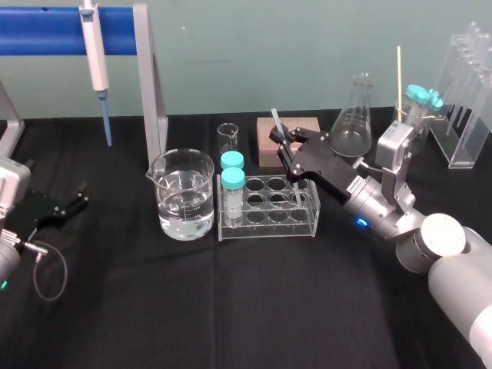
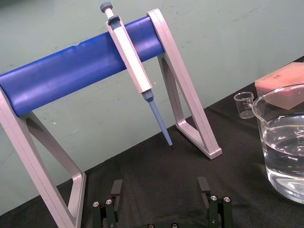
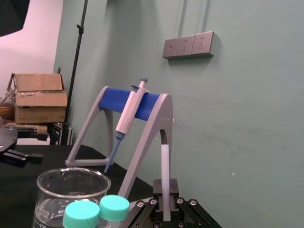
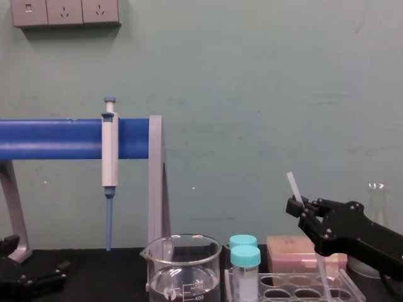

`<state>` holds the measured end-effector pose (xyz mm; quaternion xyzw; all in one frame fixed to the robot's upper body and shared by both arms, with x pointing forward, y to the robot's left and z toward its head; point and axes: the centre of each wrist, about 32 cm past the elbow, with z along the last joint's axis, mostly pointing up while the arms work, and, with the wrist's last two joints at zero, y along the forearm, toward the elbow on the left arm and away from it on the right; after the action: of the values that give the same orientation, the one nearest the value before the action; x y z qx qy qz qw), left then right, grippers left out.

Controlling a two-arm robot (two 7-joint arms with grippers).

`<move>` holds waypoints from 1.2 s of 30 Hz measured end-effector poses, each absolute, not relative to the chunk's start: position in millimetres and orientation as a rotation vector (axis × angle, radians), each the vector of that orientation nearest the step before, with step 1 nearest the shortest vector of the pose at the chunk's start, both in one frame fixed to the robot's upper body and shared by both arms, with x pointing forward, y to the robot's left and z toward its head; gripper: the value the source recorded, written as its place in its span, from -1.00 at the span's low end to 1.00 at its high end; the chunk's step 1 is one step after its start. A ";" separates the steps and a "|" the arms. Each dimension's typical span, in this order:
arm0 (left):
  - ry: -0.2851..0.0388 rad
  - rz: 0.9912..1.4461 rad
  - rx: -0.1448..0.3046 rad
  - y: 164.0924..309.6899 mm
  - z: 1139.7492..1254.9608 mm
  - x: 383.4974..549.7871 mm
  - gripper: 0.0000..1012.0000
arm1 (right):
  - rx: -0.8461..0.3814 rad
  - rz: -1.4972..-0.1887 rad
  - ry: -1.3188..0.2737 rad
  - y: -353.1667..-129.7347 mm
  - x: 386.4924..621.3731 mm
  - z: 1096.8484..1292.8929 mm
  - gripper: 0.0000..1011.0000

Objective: Pick up the stirring rod with one hand, then place it down.

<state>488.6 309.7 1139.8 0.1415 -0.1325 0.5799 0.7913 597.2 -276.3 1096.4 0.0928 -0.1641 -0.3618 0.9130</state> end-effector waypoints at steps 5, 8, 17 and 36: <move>-0.285 1.248 0.304 309.7 1139.8 488.6 0.98 | 0.180 -0.752 -0.329 -276.6 597.0 1092.8 -0.87; -0.285 1.248 0.304 309.7 1139.8 488.6 0.98 | 0.169 -0.766 -0.335 -276.8 596.5 1092.9 -0.87; -0.285 1.248 0.304 309.7 1139.8 488.6 0.98 | 0.172 -0.766 -0.334 -277.0 596.4 1092.9 -0.87; -0.285 1.248 0.304 309.6 1139.8 488.6 0.98 | 0.174 -0.761 -0.333 -277.0 596.5 1093.1 -0.71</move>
<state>488.6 309.6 1139.8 0.1415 -0.1325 0.5799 0.7913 596.5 -277.0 1093.1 0.0846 -0.1617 -0.3694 0.9112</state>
